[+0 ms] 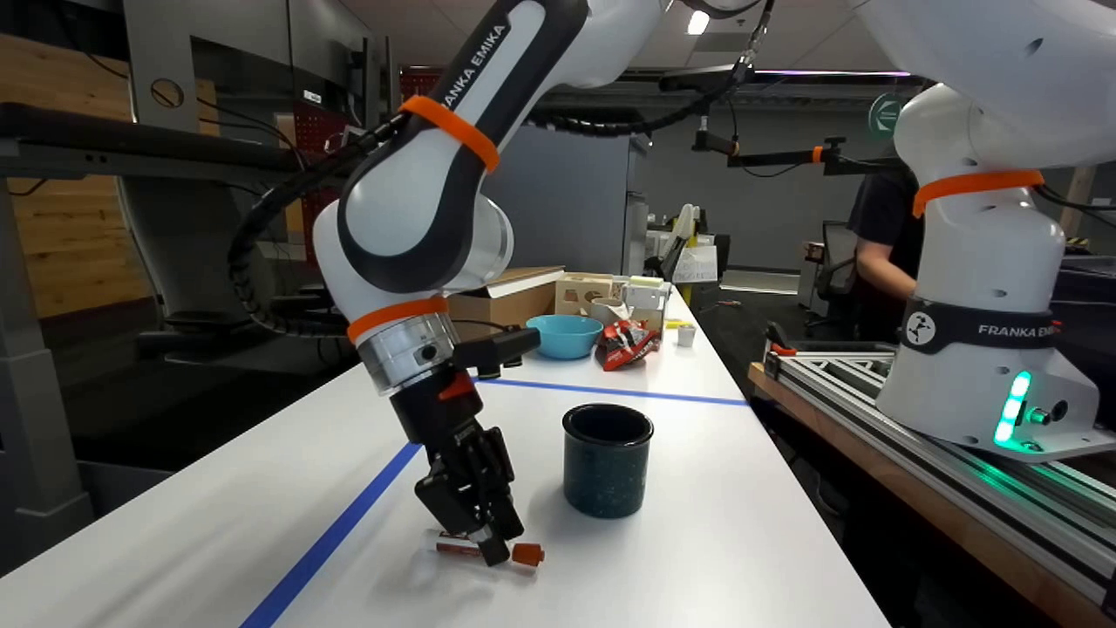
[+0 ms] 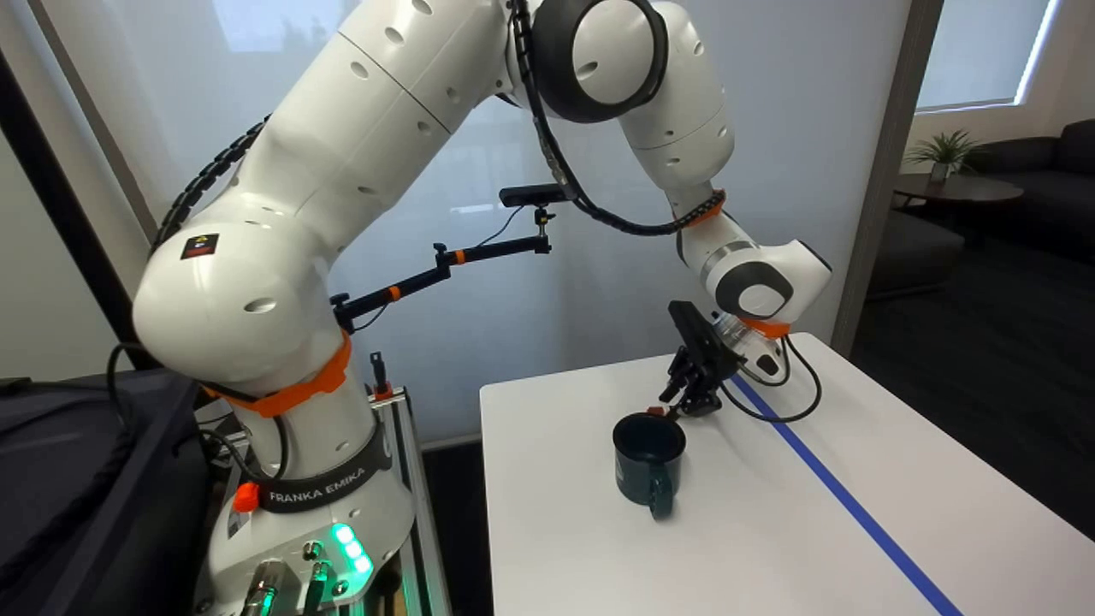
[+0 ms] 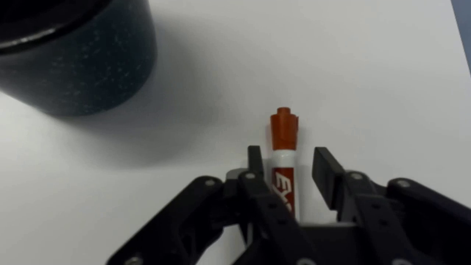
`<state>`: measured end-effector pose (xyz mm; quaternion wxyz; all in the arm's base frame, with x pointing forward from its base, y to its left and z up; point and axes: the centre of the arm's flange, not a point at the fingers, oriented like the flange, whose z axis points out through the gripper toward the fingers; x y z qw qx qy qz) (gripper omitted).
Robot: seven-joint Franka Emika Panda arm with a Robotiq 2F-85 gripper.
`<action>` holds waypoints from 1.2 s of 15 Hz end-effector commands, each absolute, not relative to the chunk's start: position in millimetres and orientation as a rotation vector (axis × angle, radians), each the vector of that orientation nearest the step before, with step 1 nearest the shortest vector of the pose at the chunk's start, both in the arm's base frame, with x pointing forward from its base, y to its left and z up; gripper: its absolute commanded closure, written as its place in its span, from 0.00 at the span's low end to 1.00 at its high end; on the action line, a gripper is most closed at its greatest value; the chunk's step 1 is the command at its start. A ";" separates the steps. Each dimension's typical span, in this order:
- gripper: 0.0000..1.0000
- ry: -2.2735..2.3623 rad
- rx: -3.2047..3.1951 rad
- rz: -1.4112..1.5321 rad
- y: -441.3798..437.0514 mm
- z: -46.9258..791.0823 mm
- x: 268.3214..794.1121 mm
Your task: Remove the orange marker from the cup and put it on the table inside the border
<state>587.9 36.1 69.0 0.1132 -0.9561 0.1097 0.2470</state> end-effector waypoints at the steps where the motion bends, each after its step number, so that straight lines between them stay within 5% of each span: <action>1: 0.26 0.285 -2.816 0.714 44.0 81.5 590.7; 5: 0.00 0.283 -2.823 0.687 50.5 108.2 585.0; 18: 0.00 0.463 -2.908 0.555 94.0 265.4 471.9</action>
